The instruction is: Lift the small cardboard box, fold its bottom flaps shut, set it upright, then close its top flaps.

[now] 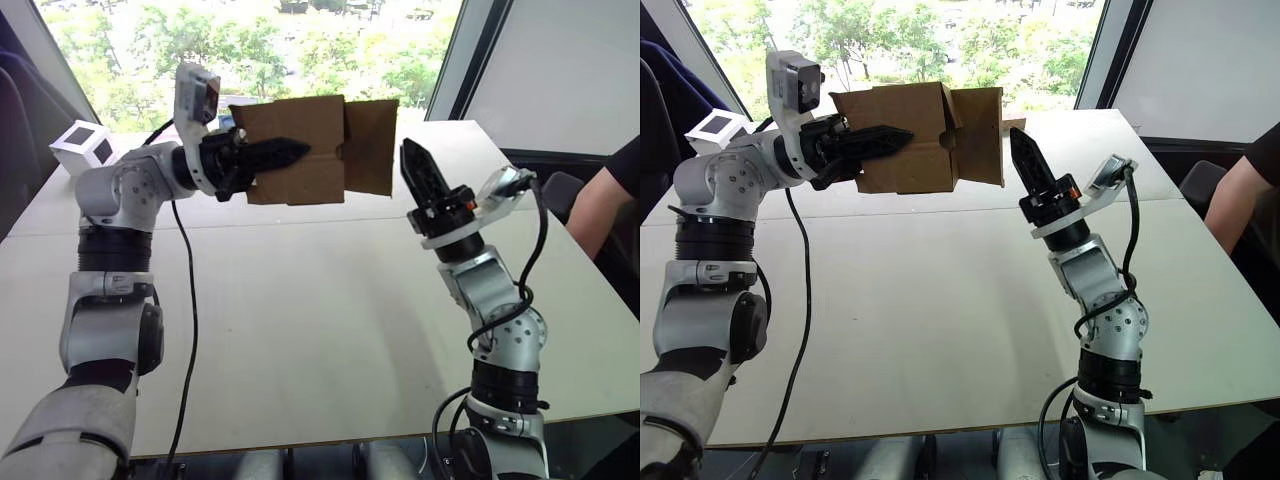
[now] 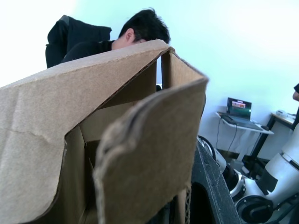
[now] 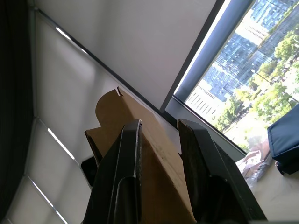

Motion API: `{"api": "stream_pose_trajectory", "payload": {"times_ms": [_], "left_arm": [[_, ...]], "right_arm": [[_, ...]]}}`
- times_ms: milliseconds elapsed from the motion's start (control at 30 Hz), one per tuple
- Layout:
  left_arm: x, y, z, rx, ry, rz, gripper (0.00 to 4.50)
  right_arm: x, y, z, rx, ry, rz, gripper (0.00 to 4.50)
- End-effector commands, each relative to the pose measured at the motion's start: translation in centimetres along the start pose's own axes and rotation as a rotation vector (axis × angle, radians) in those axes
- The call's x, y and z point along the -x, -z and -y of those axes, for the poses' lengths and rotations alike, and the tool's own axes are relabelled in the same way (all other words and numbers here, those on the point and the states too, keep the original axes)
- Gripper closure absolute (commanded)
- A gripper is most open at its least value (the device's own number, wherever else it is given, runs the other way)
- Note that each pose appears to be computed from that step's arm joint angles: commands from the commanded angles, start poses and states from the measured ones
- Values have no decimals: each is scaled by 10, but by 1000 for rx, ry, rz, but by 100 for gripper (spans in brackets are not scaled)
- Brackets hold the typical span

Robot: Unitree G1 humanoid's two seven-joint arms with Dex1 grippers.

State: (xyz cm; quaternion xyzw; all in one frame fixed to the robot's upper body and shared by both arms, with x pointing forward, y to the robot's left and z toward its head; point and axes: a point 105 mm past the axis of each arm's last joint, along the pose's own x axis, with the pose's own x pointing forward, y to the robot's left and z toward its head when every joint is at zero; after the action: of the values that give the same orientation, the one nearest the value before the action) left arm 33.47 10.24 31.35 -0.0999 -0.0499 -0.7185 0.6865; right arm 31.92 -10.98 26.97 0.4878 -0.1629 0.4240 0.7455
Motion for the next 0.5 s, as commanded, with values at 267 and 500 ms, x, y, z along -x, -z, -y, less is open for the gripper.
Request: {"api": "stream_pose_trajectory", "payload": {"times_ms": [267,500], "left_arm": [[-3,-11,5,-48,23,22,450],[-1,-11,-1,-30,-7,35,450]], "right_arm": [[-10,12,-25,-3,-101,-12,327],[-10,13,-30,-8,-113,-4,327]]}}
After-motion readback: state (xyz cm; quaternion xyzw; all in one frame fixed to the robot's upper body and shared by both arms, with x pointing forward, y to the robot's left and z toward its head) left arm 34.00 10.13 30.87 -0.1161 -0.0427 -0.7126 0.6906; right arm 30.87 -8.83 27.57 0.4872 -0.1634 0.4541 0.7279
